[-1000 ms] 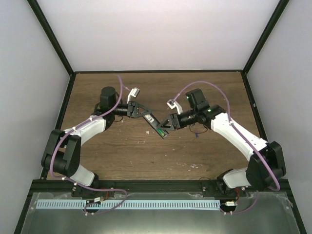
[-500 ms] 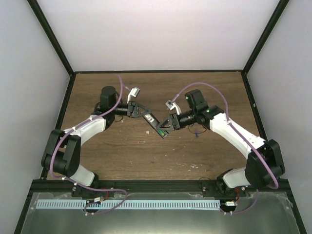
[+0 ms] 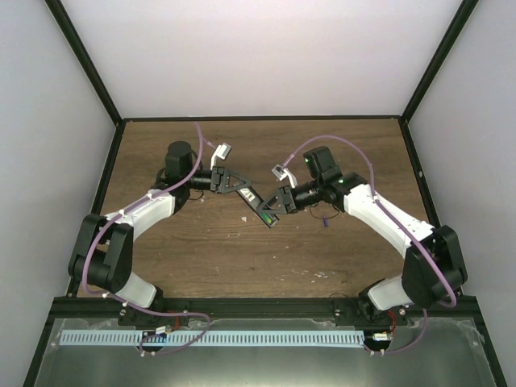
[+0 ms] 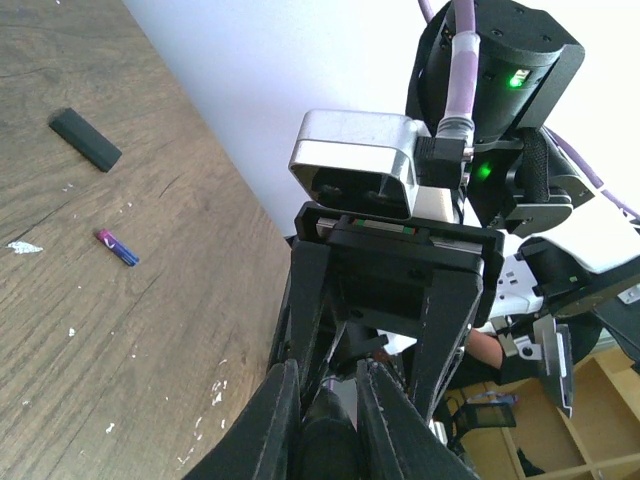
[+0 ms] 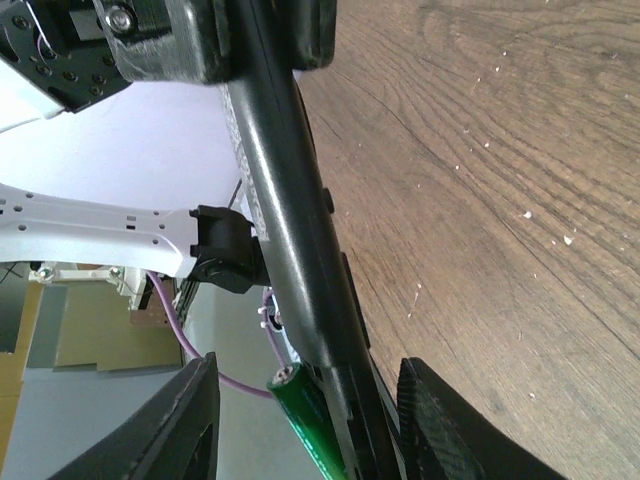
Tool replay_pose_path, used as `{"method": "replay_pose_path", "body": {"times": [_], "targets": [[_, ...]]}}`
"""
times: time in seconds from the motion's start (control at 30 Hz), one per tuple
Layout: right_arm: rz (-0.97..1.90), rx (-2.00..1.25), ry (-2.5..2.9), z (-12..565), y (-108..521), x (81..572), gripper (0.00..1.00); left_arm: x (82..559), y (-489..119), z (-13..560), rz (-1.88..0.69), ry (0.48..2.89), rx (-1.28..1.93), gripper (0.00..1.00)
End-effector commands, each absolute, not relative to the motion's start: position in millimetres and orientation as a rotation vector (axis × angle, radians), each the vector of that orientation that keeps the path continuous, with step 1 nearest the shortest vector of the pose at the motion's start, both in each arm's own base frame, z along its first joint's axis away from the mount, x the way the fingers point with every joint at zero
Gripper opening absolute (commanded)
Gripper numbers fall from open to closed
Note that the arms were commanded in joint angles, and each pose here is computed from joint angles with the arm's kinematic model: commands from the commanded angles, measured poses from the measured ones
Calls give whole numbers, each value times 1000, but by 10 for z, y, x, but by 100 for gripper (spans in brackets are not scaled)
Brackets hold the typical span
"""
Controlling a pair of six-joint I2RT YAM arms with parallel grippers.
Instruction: Load the batteries into the remote control
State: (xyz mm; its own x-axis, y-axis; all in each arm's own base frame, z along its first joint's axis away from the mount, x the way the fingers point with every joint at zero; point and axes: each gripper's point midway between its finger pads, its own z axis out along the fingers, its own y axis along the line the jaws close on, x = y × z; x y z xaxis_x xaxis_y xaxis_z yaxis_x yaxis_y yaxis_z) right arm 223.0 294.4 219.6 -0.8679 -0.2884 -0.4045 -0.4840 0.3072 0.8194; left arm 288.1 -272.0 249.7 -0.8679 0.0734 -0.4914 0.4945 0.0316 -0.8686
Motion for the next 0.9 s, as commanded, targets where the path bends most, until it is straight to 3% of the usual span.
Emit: {"method": "replay_pose_path", "body": {"times": [0.0, 0.87], "targets": [[1621, -732, 2320, 2404, 3002, 2312, 40, 2872, -2735, 2676, -1880, 1939, 644, 0], [1633, -766, 2332, 2274, 2990, 2254, 21, 2906, -2743, 2692, -1883, 1933, 633, 0]]}}
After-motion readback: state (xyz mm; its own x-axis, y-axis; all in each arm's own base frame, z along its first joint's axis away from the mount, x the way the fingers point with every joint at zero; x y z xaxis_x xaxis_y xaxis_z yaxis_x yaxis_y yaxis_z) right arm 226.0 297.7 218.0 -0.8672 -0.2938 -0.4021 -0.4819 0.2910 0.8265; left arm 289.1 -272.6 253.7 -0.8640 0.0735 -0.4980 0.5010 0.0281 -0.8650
